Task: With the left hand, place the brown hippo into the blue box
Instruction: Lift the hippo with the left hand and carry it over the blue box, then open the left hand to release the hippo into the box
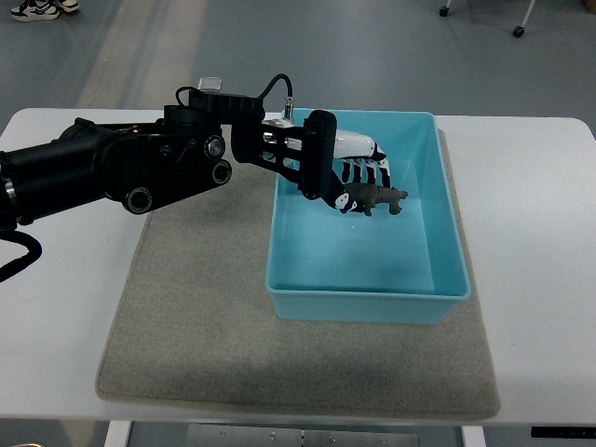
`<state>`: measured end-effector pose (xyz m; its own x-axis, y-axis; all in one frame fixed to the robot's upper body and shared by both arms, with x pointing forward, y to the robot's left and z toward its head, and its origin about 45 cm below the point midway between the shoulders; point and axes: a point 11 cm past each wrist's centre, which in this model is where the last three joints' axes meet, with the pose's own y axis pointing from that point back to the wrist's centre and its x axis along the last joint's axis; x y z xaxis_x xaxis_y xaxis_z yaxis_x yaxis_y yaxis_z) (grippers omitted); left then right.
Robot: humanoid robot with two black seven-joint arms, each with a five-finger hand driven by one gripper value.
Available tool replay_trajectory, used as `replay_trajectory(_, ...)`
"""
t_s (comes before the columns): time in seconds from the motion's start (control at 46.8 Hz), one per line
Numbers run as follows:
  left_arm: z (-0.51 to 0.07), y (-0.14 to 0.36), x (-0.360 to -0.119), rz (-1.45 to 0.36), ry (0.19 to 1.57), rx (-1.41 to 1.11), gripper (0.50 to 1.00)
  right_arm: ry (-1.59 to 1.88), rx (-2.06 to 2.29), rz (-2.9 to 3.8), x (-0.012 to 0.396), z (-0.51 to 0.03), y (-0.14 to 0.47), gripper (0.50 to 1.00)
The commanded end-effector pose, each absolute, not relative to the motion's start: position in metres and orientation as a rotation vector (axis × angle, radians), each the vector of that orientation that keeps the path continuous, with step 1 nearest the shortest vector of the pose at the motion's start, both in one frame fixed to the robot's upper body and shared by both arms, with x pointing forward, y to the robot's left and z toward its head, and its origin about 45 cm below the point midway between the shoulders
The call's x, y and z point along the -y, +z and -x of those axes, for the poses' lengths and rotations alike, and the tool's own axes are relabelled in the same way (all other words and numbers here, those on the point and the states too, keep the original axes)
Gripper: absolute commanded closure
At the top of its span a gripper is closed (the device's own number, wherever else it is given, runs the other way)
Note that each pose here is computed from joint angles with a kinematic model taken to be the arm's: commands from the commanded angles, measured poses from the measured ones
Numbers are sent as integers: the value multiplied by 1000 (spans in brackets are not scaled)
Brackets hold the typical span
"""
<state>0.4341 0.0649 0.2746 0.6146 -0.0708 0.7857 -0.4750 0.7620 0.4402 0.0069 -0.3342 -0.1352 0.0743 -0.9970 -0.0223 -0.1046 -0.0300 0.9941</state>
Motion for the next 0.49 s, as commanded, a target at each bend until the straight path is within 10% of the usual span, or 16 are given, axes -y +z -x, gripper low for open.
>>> replay_trajectory(0.0,-431,266,-64,-690,247,879,1000,-1122,1219,-1340,334,-7,-135,564)
replay_trajectory(0.363,-424,248,-62,-689,241,840,999,-1122,1219,-1340,334,-7,-135,564)
replay_trajectory(0.47,-424,245,-63,-688,244,837,879,-1122,1219,-1340,334,-7,-135,564)
